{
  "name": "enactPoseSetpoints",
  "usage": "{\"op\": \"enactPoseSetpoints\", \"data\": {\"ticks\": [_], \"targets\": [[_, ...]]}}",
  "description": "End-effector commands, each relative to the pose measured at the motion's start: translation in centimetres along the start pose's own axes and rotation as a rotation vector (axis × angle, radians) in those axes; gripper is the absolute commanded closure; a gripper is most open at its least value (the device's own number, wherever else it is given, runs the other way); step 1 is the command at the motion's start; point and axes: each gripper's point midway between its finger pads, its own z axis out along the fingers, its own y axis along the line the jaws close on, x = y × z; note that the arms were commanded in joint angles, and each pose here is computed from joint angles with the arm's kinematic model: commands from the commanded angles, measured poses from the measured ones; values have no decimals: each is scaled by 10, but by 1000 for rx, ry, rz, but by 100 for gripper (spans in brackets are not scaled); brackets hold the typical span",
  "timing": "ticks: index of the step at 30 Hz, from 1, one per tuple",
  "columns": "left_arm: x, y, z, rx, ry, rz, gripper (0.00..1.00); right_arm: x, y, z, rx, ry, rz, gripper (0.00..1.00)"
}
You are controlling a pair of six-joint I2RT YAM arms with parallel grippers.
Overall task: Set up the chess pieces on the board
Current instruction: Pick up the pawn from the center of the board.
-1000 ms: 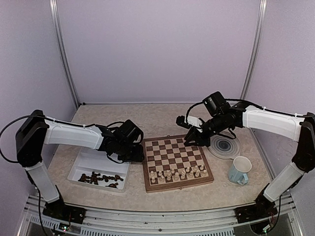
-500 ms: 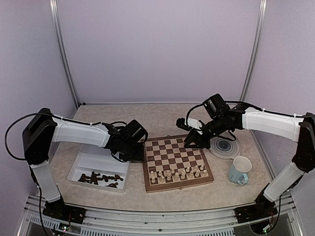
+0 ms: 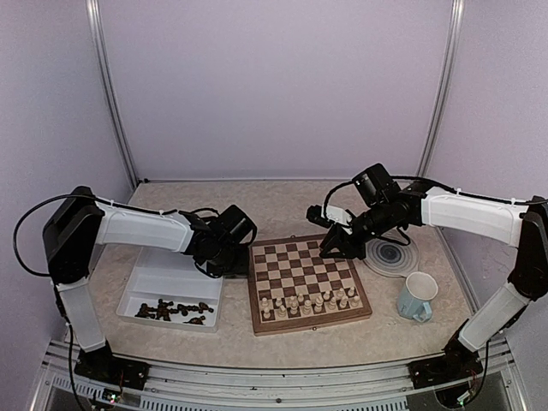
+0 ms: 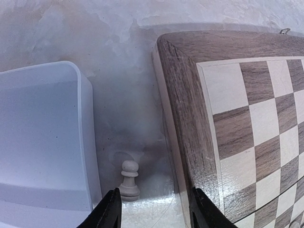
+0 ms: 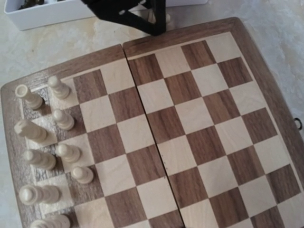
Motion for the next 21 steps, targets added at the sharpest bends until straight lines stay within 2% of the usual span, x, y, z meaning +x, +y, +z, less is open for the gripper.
{"op": "enactPoseSetpoints", "data": {"ticks": [1, 4, 14, 21], "targets": [[10, 25, 8, -99, 44, 39, 52, 2, -1, 1, -7, -8, 18, 75], [11, 31, 5, -107, 52, 37, 58, 2, -1, 3, -13, -7, 22, 75], [7, 27, 12, -84, 57, 92, 56, -1, -3, 8, -32, -3, 32, 75], [11, 31, 22, -70, 101, 94, 62, 1, -2, 3, -13, -3, 26, 75]]}}
